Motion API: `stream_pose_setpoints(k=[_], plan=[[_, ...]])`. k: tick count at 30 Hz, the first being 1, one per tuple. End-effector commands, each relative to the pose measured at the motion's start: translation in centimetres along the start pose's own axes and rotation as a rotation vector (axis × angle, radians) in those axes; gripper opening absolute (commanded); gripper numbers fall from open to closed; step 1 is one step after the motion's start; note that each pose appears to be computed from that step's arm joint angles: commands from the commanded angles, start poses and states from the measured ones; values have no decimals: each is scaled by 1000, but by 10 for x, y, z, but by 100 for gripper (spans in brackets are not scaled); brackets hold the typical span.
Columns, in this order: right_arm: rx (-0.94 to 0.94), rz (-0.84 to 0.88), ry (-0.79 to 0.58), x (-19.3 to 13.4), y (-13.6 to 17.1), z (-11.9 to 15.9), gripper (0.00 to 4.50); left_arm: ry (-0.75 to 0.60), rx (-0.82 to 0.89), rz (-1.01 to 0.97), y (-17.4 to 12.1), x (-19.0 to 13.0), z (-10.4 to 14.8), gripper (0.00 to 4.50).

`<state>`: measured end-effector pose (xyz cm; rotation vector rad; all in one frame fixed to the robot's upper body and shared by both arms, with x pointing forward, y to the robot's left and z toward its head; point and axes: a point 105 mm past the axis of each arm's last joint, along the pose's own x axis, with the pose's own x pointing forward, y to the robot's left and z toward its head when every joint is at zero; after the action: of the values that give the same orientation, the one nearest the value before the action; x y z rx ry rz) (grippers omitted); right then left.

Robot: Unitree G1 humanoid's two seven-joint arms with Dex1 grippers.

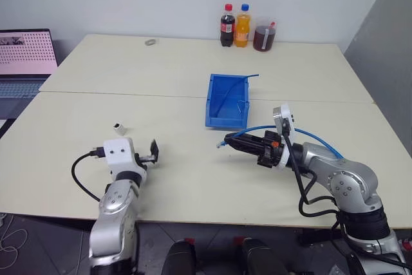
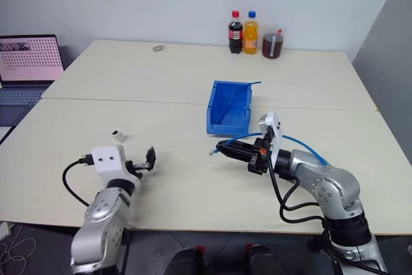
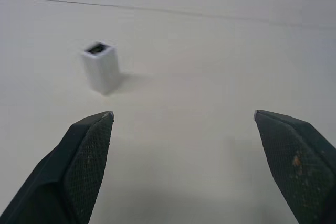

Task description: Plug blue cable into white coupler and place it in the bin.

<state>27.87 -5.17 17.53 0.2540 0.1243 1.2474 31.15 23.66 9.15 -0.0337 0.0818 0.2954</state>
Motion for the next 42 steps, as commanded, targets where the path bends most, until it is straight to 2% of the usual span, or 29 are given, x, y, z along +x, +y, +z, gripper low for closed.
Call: stream_pose_setpoints(k=[1,4,22,39,42], plan=[[-56,11,-31,0,1,13,6,-15,-23,177,13,10,5,450],[-60,8,-30,0,1,14,6,20,-29,212,11,19,-1,450],[-71,0,-27,2,-2,17,6,44,-130,471,17,63,10,450],[-63,-9,-31,3,-4,17,6,22,-148,465,10,82,20,450],[-62,-9,-32,3,-3,16,5,18,-148,464,9,83,21,401]])
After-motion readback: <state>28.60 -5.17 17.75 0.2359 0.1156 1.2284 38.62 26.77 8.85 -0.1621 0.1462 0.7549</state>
